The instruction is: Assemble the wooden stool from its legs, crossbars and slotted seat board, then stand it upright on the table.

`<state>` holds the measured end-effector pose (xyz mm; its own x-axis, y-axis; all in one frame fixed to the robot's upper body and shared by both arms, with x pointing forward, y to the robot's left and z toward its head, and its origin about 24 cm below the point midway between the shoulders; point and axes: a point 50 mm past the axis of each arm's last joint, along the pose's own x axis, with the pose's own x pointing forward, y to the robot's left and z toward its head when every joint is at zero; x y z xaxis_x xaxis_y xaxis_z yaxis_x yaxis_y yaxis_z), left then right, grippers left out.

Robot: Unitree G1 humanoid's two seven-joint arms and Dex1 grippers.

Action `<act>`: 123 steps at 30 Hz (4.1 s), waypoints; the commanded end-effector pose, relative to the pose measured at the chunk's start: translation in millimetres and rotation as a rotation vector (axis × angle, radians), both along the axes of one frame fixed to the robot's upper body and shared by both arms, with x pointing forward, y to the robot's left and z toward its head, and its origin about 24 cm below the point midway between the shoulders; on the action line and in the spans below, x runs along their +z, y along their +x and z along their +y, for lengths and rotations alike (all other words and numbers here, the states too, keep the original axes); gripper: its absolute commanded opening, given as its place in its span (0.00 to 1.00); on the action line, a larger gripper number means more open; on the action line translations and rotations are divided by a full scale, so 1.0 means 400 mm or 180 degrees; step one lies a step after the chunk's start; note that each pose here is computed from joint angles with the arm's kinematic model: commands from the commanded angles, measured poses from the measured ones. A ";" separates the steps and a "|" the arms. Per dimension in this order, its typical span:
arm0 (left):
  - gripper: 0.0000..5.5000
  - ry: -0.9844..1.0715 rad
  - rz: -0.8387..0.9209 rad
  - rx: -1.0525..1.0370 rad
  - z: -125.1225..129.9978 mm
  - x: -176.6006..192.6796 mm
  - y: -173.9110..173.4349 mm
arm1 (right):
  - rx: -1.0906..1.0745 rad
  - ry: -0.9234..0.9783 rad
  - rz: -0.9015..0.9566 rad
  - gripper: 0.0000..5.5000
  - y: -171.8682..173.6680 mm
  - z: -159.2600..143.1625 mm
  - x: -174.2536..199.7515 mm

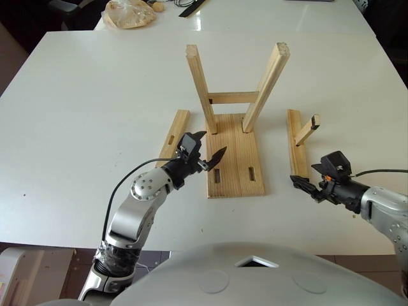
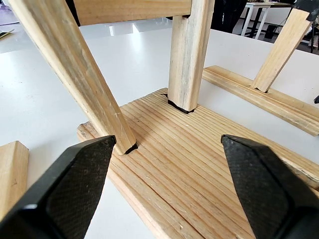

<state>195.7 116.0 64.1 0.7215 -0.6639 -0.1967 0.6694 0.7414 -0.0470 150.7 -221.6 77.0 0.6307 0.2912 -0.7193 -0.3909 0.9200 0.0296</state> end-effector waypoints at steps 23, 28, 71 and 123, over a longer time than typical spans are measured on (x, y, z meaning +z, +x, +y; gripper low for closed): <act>0.71 0.0042 -0.0289 0.0401 0.006 0.031 0.041 | -0.0333 -0.0331 -0.0097 0.42 0.044 -0.050 -0.077; 0.71 0.0005 -0.0587 0.0748 0.010 0.077 0.057 | -0.0472 -0.0421 -0.0377 0.37 0.088 -0.080 -0.053; 0.71 -0.1953 -0.0688 -0.2150 0.016 0.474 -0.021 | 0.3127 0.2945 -0.1079 0.37 0.142 0.132 0.397; 0.37 -0.0256 -0.0505 -0.2067 0.112 0.315 -0.026 | 0.2630 0.1035 -0.0773 0.52 0.177 -0.048 0.146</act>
